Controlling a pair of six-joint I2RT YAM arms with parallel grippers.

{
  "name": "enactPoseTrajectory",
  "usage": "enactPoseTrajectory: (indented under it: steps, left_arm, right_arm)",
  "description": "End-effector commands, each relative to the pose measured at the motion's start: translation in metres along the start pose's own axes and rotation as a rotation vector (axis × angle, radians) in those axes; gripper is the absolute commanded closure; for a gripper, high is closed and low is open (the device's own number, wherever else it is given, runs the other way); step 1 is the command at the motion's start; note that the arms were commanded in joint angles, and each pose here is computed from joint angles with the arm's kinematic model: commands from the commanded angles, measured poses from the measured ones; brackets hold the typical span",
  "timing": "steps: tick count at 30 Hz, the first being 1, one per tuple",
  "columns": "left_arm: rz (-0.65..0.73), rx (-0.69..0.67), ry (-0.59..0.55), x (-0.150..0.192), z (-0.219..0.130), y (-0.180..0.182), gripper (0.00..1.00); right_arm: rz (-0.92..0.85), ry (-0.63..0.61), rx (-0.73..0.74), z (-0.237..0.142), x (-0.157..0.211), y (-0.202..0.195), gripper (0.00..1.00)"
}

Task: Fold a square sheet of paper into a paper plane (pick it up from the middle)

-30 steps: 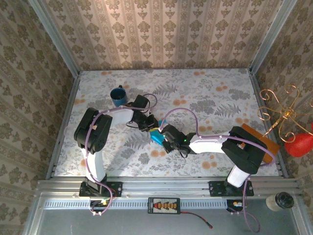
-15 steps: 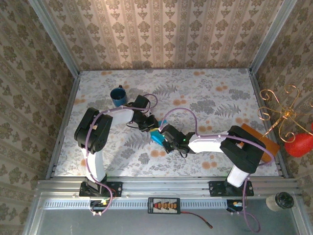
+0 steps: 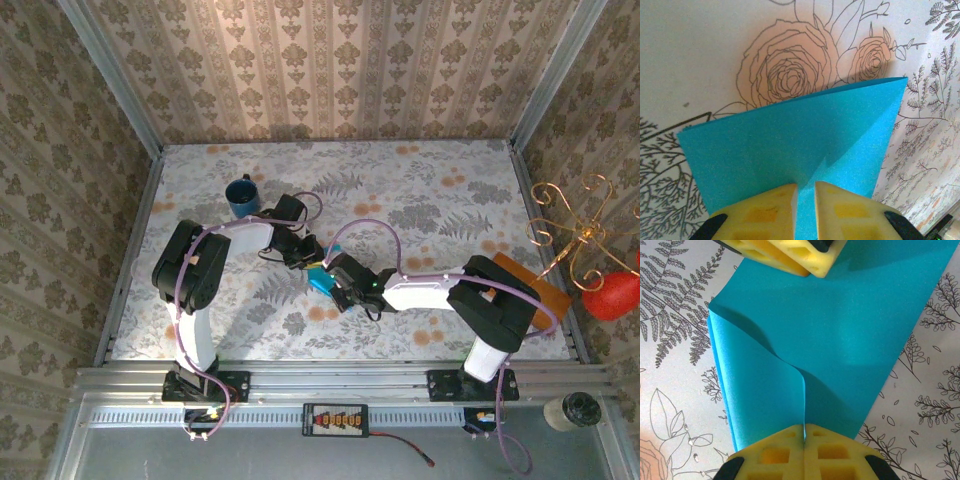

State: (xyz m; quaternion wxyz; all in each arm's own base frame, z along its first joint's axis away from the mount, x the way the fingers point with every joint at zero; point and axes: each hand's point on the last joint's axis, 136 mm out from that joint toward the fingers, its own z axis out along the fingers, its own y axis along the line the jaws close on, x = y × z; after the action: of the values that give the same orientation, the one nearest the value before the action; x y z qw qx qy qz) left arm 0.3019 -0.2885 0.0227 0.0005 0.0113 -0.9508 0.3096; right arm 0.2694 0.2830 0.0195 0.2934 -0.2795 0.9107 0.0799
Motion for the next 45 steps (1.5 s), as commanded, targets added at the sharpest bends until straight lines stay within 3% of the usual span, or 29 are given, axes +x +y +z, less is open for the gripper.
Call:
enactPoseTrajectory:
  steps: [1,13,19,26,30,34,45]
  left_arm:
    - [-0.004,-0.046,0.054,0.013,0.009,0.012,0.83]
    - [0.004,-0.035,0.034,0.008,0.002,0.006,0.83]
    - [-0.007,-0.007,-0.101,-0.017,-0.041,-0.007,0.81]
    - [-0.124,0.027,-0.232,-0.030,-0.082,0.024,0.79]
    - [-0.159,0.081,-0.251,-0.018,-0.086,0.027,0.78]
    - [-0.174,0.199,-0.339,-0.011,-0.092,0.011,0.77]
    - [-0.201,0.252,-0.267,0.029,-0.053,-0.007,0.87]
  right_arm:
    - [0.013,0.029,0.033,0.004,0.004,-0.006,1.00]
    - [0.006,0.097,0.034,0.012,0.023,-0.007,1.00]
    - [0.024,0.123,0.022,0.010,0.023,-0.005,1.00]
    - [0.074,0.162,-0.001,0.013,0.010,0.005,1.00]
    - [0.115,0.180,-0.009,0.016,0.004,0.009,1.00]
    - [0.140,0.197,-0.009,0.019,0.004,0.010,1.00]
    - [0.162,0.209,-0.013,0.022,0.006,0.008,1.00]
